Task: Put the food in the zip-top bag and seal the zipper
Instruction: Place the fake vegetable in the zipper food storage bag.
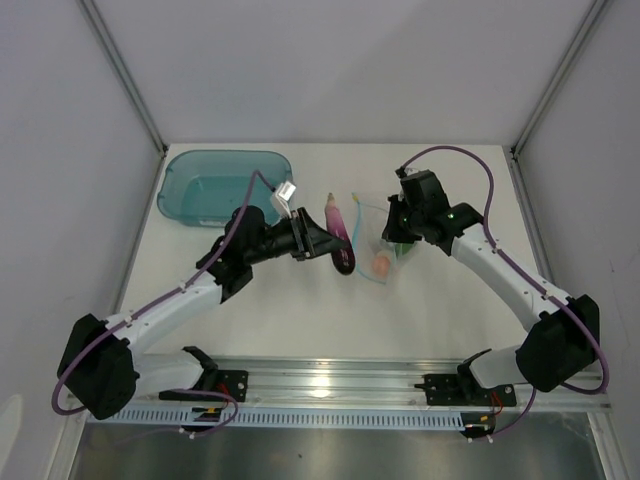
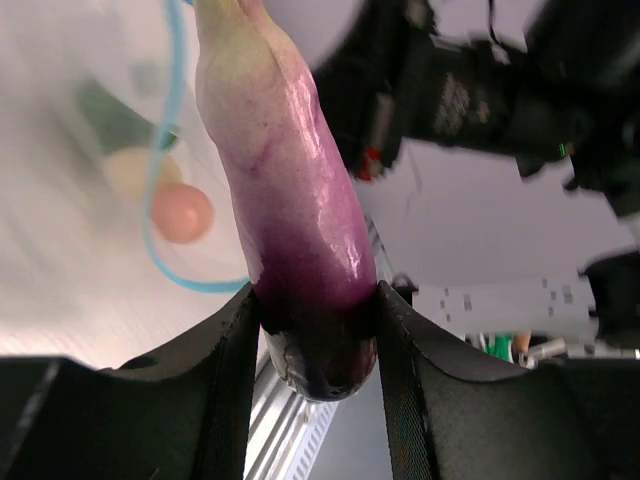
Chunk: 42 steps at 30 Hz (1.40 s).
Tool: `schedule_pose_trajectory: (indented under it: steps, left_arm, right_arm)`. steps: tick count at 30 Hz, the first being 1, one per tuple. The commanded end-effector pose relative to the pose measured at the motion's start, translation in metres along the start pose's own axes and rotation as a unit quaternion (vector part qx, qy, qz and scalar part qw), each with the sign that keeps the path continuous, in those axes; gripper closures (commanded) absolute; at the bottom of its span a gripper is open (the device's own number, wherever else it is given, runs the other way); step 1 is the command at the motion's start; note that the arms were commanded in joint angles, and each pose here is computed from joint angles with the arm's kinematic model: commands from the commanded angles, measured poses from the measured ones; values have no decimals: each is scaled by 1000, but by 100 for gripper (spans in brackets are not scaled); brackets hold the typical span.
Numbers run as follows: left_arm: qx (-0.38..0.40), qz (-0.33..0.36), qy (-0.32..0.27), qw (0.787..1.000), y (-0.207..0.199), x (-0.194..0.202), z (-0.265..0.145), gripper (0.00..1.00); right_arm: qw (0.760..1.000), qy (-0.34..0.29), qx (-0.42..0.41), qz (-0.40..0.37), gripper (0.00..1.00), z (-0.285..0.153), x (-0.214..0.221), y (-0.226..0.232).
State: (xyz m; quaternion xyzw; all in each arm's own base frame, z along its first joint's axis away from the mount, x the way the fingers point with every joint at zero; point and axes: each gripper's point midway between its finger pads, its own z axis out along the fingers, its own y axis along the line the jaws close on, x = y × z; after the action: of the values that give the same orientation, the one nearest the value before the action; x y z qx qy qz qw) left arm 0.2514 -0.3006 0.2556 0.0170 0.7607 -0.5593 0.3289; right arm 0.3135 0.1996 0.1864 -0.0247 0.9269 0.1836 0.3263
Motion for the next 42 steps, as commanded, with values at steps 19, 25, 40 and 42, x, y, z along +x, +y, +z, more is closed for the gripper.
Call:
schedule_pose_trajectory:
  steps: [19,25,40,42]
  left_arm:
    - [72,-10,235,969,-8,111,36,99]
    - [63,-68,236,967,3,100,46,99]
    - [-80,-78,167,980,34,51,76,99]
    - [-102,-73,150,981,39,45,77,99]
  right_arm:
    - [997,-33,-59,-47,100,-25,2,26]
    - [995,-39,-62,-60,100,-31,6,23]
    - [992,-29,-108,-63,100,-37,25,44]
    - [992,-31,-111,-56,100,-39,23,47]
